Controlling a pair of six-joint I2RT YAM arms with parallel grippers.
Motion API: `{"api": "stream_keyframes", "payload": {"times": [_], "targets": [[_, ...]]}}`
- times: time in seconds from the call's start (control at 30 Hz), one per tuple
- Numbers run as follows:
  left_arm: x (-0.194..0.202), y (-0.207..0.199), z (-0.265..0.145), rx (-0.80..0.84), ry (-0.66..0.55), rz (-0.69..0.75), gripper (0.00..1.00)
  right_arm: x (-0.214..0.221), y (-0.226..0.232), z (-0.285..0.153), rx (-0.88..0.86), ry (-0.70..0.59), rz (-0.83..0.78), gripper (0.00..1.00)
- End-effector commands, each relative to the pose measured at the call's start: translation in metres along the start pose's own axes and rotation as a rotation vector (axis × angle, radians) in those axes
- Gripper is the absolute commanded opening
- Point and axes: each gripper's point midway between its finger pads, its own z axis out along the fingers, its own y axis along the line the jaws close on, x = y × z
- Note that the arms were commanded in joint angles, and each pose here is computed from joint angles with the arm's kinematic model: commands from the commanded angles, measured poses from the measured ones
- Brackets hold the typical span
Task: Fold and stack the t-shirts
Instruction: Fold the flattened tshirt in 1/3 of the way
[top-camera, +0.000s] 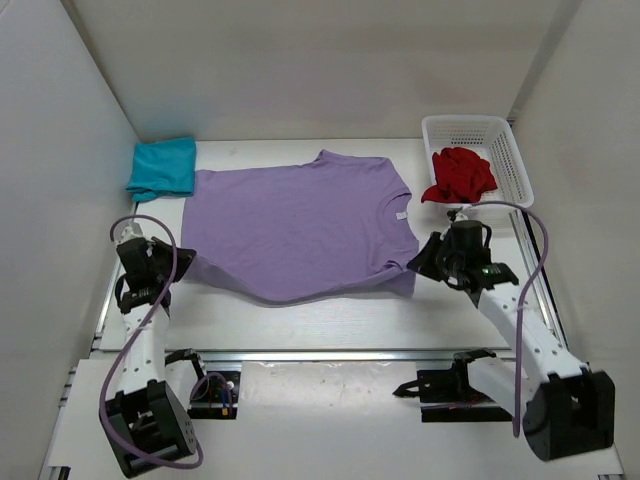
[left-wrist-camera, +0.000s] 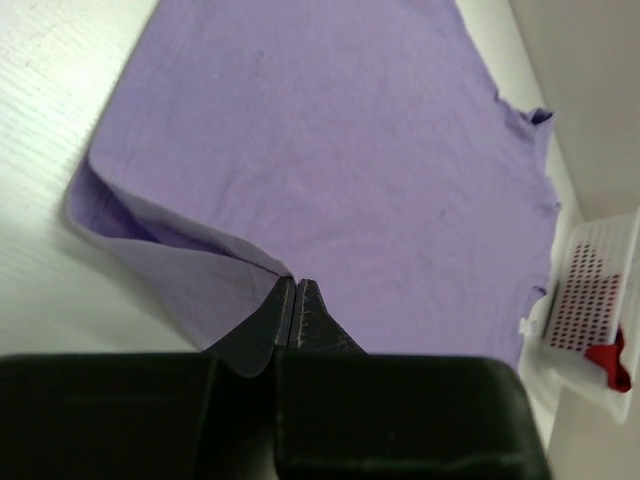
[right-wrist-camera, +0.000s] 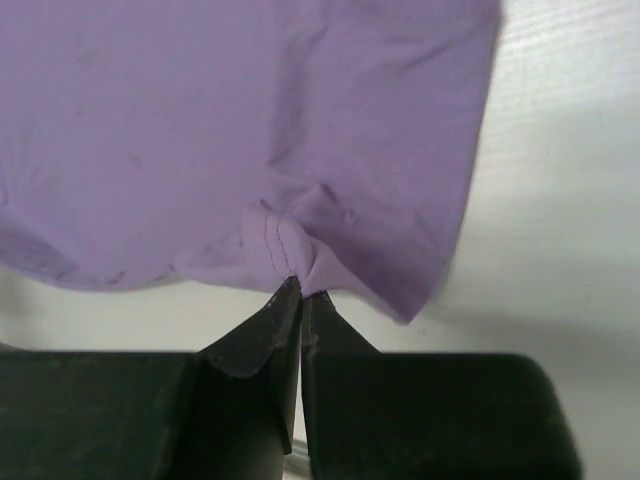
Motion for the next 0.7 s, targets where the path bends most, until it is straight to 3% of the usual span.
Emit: {"api": "stream_keyframes", "payload": {"times": [0.0, 0.3, 0.67], "targets": [[-0.016, -0.019, 0.010, 0.071, -0.039, -0.060, 0.00, -0.053, 0.029, 0.011, -0.117, -0.091, -0.115, 0.00], [-0.038, -0.010, 0.025, 0.028, -0.070, -0.125, 0.00, -0.137, 0.066, 0.027, -0.180, -0.263, -0.181, 0.00], [-0.053, -0.003, 0.076, -0.051, -0.049, -0.136, 0.00, -0.182, 0.054, 0.092, -0.145, -0.200, -0.189, 0.00]]}}
